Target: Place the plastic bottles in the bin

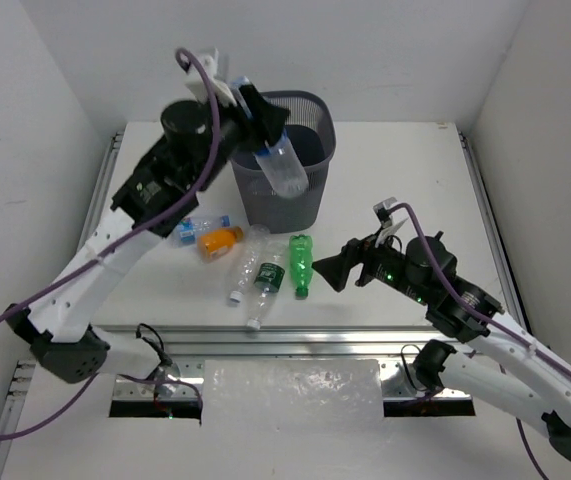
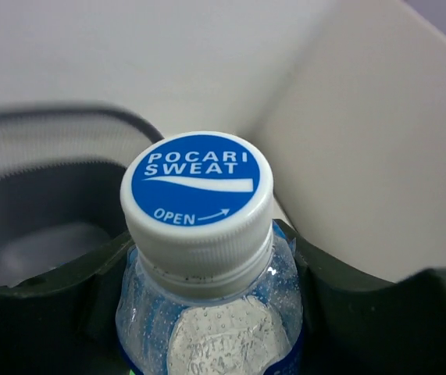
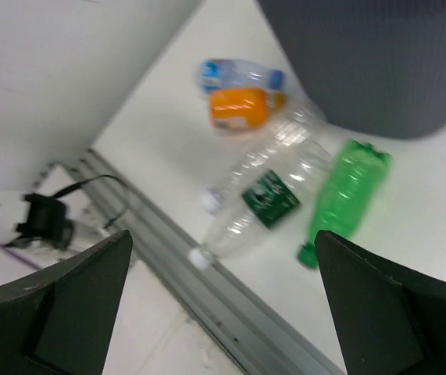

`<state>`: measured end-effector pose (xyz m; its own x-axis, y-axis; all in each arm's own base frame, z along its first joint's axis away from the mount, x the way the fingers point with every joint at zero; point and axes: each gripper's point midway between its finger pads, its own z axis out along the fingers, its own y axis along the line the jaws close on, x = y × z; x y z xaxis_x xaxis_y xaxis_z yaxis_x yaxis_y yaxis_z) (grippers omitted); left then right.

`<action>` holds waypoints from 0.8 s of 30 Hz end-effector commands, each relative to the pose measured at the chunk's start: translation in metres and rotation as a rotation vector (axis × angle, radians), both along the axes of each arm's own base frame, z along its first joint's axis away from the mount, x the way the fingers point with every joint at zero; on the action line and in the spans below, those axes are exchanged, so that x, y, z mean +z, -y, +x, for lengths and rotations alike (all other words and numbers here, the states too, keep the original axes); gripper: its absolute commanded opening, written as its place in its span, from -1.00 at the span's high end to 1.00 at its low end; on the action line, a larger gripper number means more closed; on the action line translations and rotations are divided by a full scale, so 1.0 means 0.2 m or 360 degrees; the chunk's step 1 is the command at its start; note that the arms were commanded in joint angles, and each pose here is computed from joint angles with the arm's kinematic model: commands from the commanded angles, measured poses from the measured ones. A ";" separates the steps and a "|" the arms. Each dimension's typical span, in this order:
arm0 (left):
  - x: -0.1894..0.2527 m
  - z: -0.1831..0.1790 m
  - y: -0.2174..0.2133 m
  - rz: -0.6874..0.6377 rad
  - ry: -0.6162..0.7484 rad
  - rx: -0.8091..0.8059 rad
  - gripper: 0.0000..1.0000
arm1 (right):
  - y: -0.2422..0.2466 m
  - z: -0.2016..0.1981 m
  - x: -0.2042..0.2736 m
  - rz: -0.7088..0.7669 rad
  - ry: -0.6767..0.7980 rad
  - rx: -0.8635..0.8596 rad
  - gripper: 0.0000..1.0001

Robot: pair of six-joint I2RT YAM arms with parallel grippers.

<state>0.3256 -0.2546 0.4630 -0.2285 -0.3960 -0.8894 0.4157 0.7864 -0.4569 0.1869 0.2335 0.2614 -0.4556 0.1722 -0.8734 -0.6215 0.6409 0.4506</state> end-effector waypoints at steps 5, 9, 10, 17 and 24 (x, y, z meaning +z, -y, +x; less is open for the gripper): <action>-0.05 0.61 -0.32 0.0383 -0.0060 0.0613 -0.34 | 0.15 0.09 -0.16 -0.0224 -0.0067 -0.0292 -0.98; -0.08 0.74 -0.24 0.0449 -0.0088 0.0574 -0.99 | 0.22 0.08 -0.16 -0.0278 -0.0069 -0.0342 -0.98; -0.06 0.74 -0.24 0.0433 -0.0081 0.0571 -0.99 | 0.24 0.07 -0.16 -0.0295 -0.0070 -0.0359 -0.98; 0.07 0.36 -0.22 0.0353 -0.0022 0.0611 -0.99 | 0.37 0.04 -0.18 -0.0388 -0.0101 -0.0472 -0.98; -0.71 -0.11 0.14 0.0459 -0.0434 0.0336 -0.93 | 0.49 -0.01 -0.24 -0.0438 -0.0135 -0.0577 -0.98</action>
<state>0.3130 -0.2766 0.3813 -0.3276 -0.1717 -0.9291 0.2197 0.9426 -0.2516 0.1860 0.1492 0.2083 -0.4960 0.0845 -0.8642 -0.3493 0.8918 0.2876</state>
